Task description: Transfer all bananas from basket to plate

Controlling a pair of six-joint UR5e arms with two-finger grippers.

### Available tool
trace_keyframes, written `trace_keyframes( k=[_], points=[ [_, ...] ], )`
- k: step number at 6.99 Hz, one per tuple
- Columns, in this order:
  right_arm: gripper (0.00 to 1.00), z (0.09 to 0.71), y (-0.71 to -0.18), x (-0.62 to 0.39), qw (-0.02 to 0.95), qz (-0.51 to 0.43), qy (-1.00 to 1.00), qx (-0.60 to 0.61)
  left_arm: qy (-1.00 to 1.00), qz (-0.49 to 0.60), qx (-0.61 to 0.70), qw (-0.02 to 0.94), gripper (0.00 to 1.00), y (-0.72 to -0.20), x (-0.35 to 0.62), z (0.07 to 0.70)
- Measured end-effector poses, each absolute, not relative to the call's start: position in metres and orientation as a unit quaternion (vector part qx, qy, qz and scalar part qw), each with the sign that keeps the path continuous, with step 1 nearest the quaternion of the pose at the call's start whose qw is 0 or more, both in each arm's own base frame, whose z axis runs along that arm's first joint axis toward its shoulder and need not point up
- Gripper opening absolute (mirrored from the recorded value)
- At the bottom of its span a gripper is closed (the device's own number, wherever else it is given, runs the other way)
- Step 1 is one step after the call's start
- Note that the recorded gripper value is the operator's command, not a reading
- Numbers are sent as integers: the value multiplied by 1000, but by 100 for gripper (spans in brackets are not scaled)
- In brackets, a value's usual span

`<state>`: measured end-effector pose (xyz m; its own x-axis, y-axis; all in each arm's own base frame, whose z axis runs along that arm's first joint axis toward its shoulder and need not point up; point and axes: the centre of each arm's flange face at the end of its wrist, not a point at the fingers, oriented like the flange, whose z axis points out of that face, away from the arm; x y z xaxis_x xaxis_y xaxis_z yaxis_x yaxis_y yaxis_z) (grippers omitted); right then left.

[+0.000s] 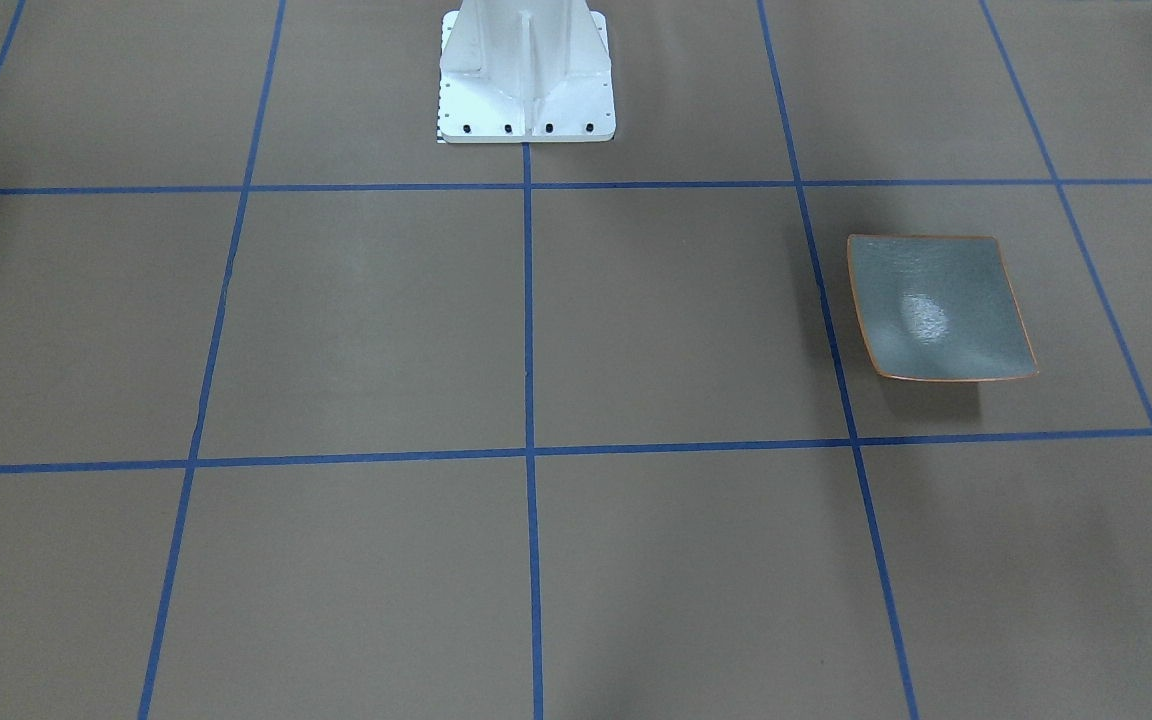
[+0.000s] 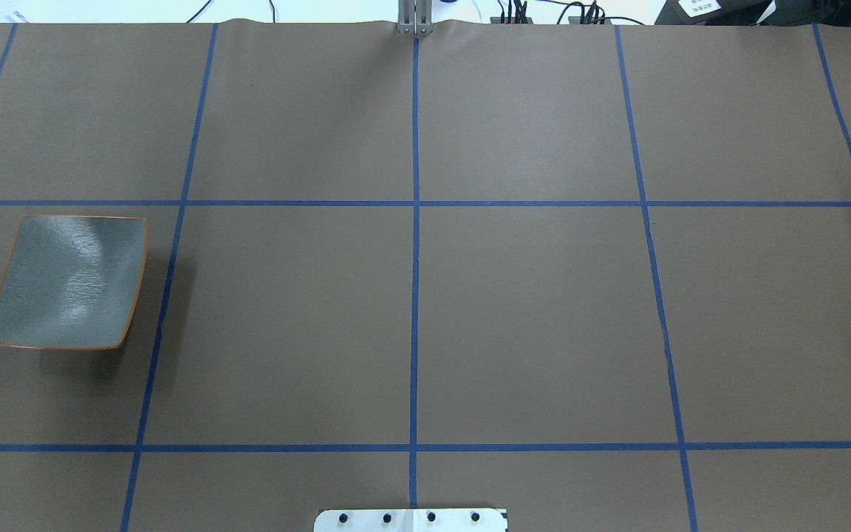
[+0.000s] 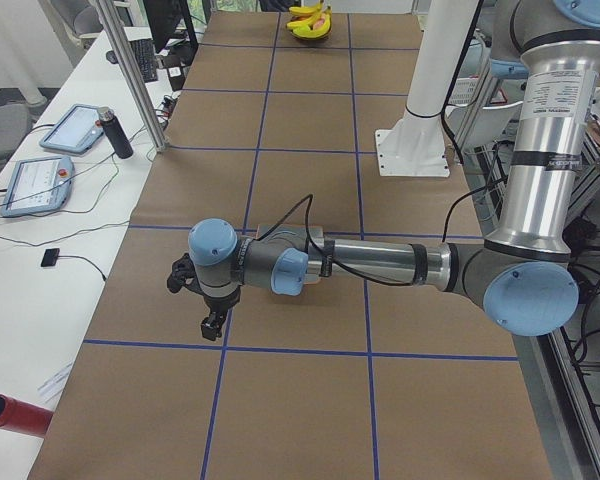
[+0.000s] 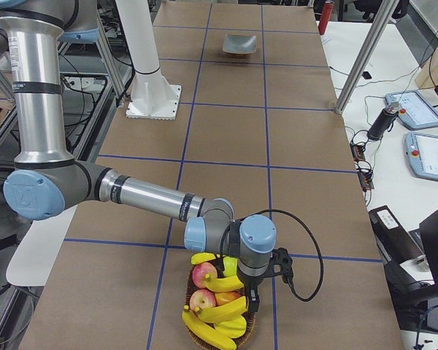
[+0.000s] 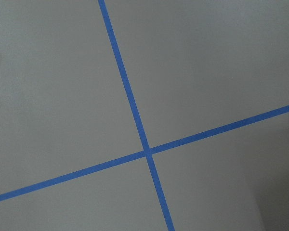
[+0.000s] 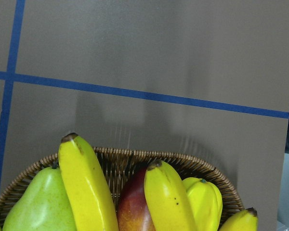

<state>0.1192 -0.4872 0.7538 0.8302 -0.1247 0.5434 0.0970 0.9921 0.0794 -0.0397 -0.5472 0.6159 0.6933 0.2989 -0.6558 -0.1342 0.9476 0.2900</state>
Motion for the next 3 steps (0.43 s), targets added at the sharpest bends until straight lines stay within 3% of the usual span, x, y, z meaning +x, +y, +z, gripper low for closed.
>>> trace_keyframes(
  k=[3],
  points=[
    [100, 773, -498, 105, 957, -80, -275, 45, 374, 120, 109, 913, 100, -547, -38, 617]
  ],
)
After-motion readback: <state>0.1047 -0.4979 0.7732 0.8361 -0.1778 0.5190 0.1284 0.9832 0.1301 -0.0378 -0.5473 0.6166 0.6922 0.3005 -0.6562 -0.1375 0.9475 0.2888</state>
